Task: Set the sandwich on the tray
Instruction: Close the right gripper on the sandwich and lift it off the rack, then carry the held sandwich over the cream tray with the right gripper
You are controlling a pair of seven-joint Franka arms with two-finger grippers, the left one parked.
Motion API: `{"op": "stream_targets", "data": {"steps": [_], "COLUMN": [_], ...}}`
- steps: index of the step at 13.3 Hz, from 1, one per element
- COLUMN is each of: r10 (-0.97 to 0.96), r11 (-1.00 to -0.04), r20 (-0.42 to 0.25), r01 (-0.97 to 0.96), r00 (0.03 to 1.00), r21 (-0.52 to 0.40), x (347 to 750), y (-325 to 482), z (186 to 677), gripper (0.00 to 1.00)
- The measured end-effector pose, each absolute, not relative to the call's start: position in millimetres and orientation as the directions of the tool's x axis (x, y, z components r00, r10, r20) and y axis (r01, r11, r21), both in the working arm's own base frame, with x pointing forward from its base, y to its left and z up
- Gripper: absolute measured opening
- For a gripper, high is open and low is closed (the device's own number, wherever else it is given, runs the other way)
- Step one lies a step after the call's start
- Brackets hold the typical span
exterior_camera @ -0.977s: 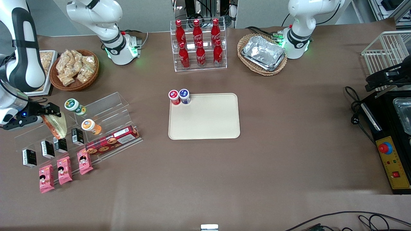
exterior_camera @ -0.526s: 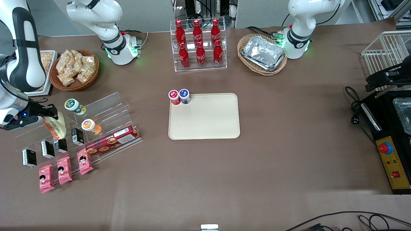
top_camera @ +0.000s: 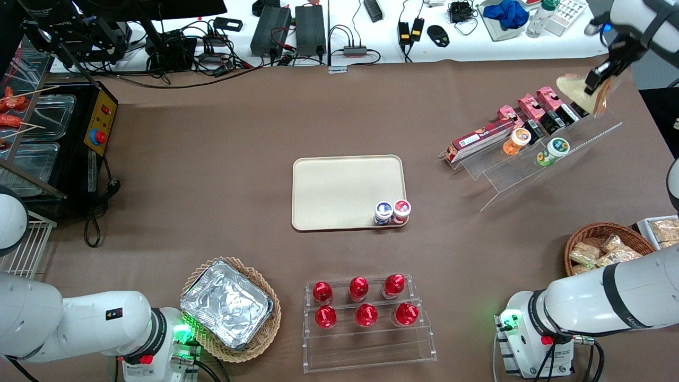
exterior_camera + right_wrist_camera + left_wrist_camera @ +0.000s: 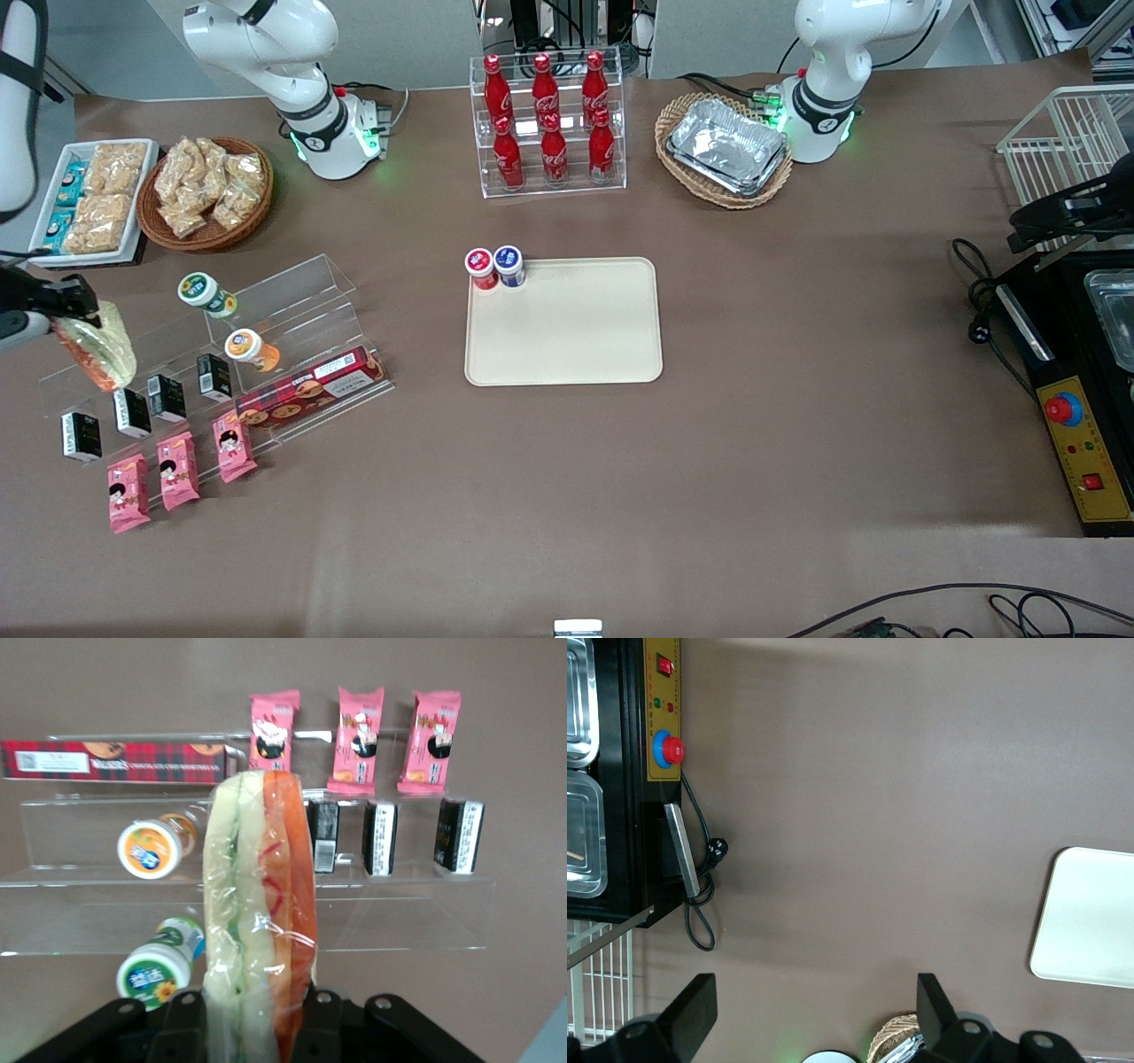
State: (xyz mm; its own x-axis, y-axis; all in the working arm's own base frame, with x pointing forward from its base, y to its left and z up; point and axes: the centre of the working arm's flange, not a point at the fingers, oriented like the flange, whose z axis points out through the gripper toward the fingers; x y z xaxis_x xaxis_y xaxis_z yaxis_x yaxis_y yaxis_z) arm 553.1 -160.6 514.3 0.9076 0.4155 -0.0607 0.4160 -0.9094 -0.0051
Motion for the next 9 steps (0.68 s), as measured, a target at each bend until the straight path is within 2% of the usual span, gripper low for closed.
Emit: {"op": "stream_targets", "data": {"steps": [4,9], "r10": [0.547,0.751], "r11": [-0.836,-0.657], "r20": [-0.068,-0.081], "r01": [0.549,0.754], "r00": [0.834,0.655], "r21": [0.004,0.001], "x": [584,596], "y": [-83,70], "z": [553,544], "gripper": [0.29,0.3]}}
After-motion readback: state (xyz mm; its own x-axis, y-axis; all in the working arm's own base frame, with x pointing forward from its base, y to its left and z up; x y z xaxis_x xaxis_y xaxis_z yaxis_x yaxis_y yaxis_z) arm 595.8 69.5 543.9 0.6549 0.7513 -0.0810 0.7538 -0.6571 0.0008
